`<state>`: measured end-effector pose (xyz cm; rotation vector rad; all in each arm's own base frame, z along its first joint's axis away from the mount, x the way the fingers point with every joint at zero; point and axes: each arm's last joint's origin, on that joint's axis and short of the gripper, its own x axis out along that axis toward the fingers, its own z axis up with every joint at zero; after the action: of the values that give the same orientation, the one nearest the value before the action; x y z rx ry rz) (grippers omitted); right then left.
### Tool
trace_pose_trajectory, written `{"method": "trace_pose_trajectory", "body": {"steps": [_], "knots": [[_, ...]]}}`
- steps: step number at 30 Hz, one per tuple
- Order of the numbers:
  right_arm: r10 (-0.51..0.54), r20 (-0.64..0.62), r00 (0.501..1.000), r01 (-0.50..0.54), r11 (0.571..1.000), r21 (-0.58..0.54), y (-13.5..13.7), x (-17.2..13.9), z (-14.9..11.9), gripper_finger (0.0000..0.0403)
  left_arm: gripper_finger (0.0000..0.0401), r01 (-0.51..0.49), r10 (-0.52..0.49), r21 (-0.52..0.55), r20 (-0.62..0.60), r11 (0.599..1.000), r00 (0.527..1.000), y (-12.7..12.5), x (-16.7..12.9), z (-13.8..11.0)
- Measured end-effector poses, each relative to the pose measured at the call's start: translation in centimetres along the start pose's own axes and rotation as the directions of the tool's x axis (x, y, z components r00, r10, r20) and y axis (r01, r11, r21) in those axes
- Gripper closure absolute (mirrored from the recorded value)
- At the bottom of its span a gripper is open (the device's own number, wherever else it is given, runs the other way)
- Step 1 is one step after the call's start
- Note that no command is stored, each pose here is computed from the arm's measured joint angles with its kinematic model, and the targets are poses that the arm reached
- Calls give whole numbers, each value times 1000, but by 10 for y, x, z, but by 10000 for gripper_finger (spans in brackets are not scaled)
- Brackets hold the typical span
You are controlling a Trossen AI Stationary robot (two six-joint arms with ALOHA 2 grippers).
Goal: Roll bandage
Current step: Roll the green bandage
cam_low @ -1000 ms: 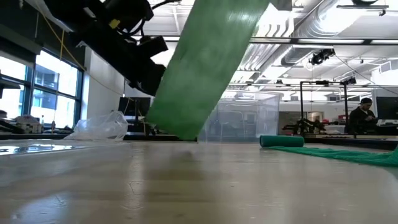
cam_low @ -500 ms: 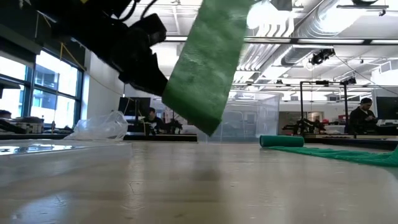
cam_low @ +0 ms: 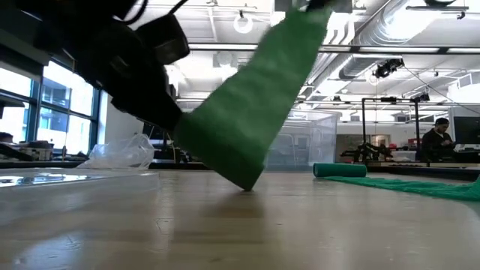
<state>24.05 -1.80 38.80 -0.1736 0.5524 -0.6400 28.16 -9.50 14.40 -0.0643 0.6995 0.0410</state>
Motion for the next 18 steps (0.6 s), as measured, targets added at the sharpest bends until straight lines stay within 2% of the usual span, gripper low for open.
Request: {"method": "trace_pose_trajectory", "body": {"steps": [2,5,8,12,14,18], "knots": [[3,-68,998,-2,1000,11,10,20,-25,403,387,5,-6,-11,-32,1000,999,-4,-3,-4],[74,-95,993,-71,997,41,30,46,-64,403,387,28,-31,-42,-70,999,997,-12,-8,-9],[158,-60,986,-150,981,127,46,62,-95,403,387,117,-124,-80,-94,990,988,-23,-13,-12],[246,17,969,-244,944,221,62,78,-127,403,387,256,-271,-143,-99,956,957,-35,-19,-12],[265,13,964,-263,948,178,68,85,-138,403,387,295,-309,-158,-74,942,948,-40,-23,-9],[215,-116,970,-212,976,41,77,95,-160,402,387,311,-305,-135,63,941,950,-44,-36,5]]}}
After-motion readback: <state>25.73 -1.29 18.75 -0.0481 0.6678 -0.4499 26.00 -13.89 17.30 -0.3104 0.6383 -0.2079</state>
